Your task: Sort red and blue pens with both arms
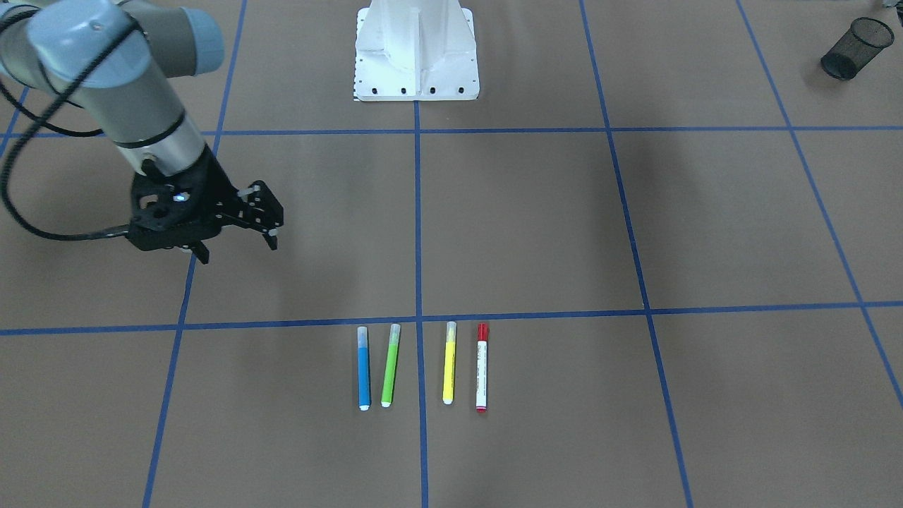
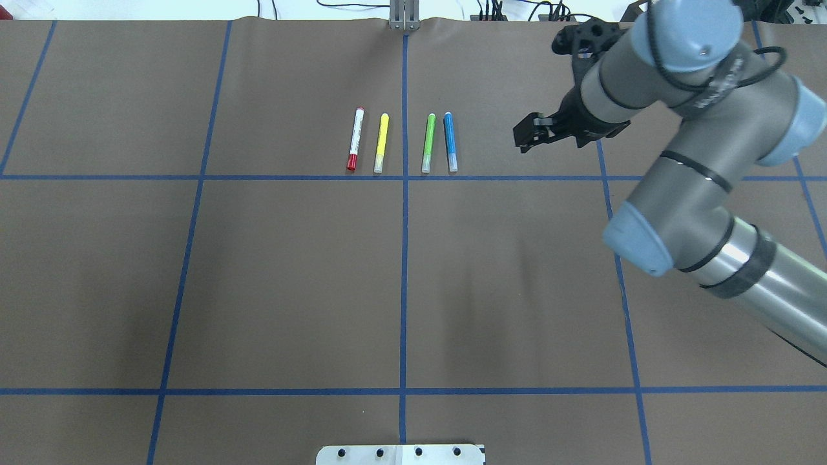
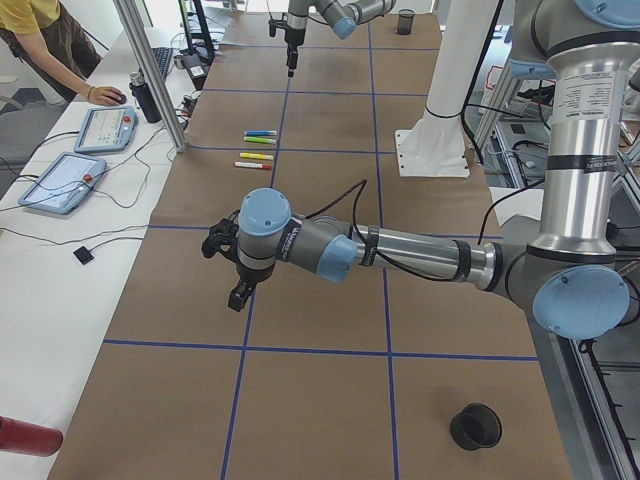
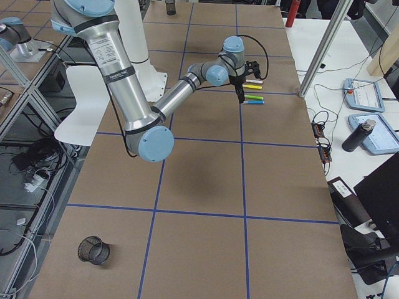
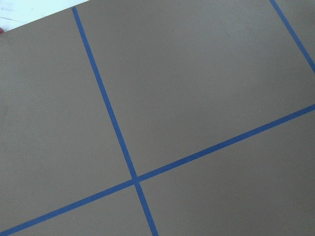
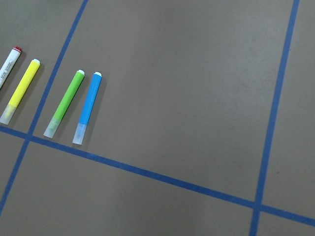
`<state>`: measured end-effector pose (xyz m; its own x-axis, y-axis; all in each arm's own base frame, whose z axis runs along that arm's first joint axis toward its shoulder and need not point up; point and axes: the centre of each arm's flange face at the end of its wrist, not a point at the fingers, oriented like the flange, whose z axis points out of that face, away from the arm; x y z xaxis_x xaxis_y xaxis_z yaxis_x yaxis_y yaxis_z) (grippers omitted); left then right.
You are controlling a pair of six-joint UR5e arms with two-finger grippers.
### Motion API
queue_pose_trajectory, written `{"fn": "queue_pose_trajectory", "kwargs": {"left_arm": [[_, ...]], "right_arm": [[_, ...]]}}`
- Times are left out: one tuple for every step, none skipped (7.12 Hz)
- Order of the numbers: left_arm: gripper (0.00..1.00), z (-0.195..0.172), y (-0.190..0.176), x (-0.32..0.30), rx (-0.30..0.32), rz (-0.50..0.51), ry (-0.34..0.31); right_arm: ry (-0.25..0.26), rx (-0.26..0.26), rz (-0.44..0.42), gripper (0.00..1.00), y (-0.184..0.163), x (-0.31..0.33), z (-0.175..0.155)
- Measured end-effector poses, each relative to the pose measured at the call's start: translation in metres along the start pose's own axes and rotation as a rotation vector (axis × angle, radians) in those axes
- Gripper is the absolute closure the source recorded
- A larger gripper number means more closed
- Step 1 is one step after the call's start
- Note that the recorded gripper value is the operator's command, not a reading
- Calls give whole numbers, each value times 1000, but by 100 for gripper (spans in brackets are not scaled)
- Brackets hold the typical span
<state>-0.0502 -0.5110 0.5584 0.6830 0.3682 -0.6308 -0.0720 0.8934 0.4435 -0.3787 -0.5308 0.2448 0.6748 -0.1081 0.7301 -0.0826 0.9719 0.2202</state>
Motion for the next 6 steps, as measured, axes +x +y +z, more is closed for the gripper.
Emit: {"fn": "queue_pose_trajectory", "kwargs": {"left_arm": [[0, 1, 1, -1, -2, -2, 0], [0, 2, 1, -2, -4, -4, 0], [0, 3, 2, -3, -5, -5, 0], [0, 3, 2, -3, -6, -6, 0], [0, 3, 2, -3, -6, -6, 0], [0, 4, 2, -4, -6, -7, 0]], "right_arm": [[30, -24, 33, 1, -11, -36, 24], [60, -50, 55, 1, -31, -68, 47], [88, -73, 73, 1, -50, -93, 66], [113, -92, 93, 1, -63, -110, 82], [128, -96, 102, 3, -64, -118, 100], [126, -77, 92, 5, -57, -123, 117]]}}
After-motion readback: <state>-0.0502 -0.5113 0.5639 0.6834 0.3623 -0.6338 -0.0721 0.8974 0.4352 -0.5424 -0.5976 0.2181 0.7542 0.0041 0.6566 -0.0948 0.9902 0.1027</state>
